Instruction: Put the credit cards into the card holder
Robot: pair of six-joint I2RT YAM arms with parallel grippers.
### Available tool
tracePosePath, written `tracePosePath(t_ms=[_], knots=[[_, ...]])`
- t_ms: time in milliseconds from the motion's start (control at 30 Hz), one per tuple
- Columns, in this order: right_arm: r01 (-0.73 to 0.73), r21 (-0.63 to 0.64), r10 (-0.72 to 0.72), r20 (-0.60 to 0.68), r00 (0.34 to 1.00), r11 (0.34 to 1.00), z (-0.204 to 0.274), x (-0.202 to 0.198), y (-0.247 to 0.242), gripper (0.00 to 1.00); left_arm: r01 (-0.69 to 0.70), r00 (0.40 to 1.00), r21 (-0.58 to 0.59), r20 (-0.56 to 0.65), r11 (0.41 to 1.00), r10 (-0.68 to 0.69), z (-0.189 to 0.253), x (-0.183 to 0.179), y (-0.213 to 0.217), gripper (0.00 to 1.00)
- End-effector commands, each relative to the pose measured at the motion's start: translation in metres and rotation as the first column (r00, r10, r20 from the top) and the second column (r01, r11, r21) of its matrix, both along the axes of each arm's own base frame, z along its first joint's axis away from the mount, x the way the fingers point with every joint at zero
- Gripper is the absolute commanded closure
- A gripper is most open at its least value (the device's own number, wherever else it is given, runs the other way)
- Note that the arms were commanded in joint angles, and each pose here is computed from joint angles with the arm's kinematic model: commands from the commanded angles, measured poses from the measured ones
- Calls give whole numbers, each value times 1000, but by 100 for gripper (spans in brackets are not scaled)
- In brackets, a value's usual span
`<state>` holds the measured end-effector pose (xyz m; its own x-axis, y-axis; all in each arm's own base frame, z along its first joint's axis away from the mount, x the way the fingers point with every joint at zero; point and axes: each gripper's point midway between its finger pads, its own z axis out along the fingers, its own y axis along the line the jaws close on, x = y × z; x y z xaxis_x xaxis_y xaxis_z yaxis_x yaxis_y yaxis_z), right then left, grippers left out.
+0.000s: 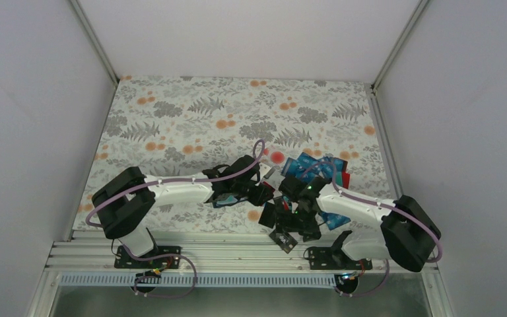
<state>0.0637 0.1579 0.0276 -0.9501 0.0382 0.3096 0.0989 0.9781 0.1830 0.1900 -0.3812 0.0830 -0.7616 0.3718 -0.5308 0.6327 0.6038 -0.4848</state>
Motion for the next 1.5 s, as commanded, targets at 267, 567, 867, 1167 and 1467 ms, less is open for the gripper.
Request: tracePosePath(t_ms=[267,567,867,1167,1467], knots=[[-109,75,112,-33,993,991,-6,-9,19,0,3,1000,-8,1,1000,-3,5,-1,-2,71],[-206,15,206,-31,978,979,-14,-17,22,0,1,1000,-1,5,1000,-1,4,1,-3,71],[-218,-171,228,40,973,961,-31,3,10,0,-10,1000,2,4,1000,10,4,0,0,71],[-181,-179,199,89,976,967,-35,11,17,21,-12,1000,7,1,1000,12,2,1,0,71],[-172,-171,194,125,973,970,-27,20,25,42,-14,1000,10,-4,1000,14,0,2,-1,71]])
